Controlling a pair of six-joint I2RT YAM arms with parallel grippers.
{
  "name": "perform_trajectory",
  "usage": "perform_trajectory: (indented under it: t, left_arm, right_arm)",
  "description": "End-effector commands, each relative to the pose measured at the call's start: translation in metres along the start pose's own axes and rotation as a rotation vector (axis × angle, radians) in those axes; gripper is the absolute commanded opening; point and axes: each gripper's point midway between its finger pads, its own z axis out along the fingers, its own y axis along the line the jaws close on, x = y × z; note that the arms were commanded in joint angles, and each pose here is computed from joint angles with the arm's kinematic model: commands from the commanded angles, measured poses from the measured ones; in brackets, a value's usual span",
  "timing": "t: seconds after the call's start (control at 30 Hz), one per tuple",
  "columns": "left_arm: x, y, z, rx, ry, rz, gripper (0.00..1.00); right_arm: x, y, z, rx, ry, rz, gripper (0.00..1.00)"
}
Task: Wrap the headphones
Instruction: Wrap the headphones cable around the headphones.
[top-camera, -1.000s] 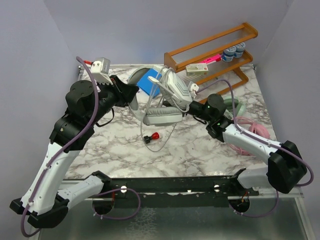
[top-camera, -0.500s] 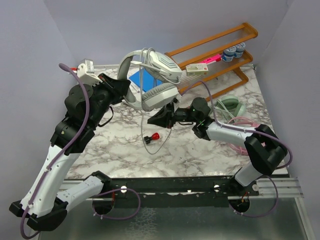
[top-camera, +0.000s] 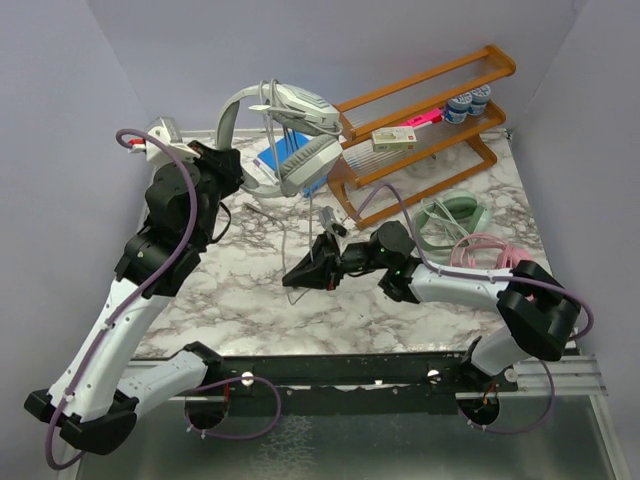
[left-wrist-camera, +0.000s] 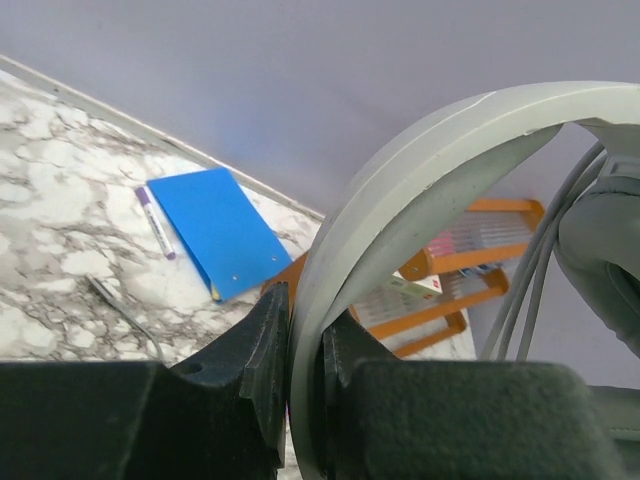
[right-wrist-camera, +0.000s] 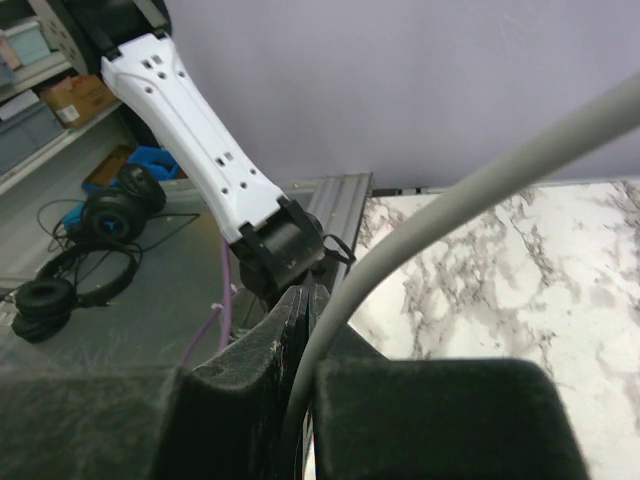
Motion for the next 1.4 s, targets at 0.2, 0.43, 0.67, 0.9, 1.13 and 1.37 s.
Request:
perform_trajectory:
  t: [0.2,0.43,0.67,0.9,1.13,1.37]
  left_arm:
    - [-0.031,0.009,0.016,-0.098,-0.169,0.028,0.0]
    - [-0.022,0.031,0.028,-0.218,-0.176,0.1,0.0]
    - [-0.011,0.043,0.035,-0.272,-0.158,0.16,0.0]
    - [0.016,0.079,0.047,-0.329,-0.11,0.558,0.0]
    - [0.038,0.109,0.041,-0.328,-0.052,0.837,0.0]
    - [0.046,0.11,0.033,-0.242,-0.028,0.93,0.0]
  right_arm:
    - [-0.007,0.03,0.027,-0.029,0.037,-0.008,0.09]
    - [0.0,0.039,0.048,-0.037,0.106,-0.007,0.08]
    - [-0.012,0.054,0.062,-0.081,0.102,-0.005,0.08]
    - [-0.051,0.033,0.064,0.116,0.113,0.032,0.06]
    - [-0.09,0.04,0.058,0.139,0.118,-0.014,0.06]
    - [-0.102,0.005,0.022,0.387,0.335,-0.202,0.08]
